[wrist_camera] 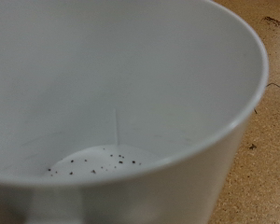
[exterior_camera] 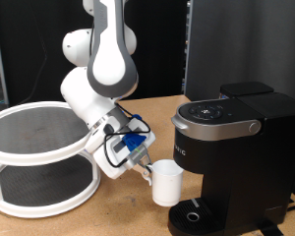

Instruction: Make a cup of coffee with the keurig machine

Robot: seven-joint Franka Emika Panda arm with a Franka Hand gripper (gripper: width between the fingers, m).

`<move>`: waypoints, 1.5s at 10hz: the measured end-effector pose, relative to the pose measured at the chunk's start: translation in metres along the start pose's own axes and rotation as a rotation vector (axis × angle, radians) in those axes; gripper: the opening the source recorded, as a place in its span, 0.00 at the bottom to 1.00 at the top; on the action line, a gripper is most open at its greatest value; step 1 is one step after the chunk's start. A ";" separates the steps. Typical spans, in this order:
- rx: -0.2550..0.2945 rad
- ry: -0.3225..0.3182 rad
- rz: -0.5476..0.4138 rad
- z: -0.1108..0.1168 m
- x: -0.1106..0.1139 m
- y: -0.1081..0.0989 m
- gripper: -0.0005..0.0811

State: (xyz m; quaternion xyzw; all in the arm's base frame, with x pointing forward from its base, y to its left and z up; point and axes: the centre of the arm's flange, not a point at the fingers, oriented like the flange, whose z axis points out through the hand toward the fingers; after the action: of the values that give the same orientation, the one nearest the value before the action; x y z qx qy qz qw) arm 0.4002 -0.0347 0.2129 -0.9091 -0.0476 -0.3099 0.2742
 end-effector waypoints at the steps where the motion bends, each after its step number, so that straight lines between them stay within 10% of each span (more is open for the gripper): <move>1: -0.005 0.007 0.004 0.004 0.004 -0.002 0.09; 15: -0.027 0.001 -0.009 0.061 0.003 -0.019 0.09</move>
State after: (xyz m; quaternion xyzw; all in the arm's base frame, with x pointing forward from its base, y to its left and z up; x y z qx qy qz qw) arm 0.4301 0.0133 0.1836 -0.9124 -0.0471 -0.3123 0.2605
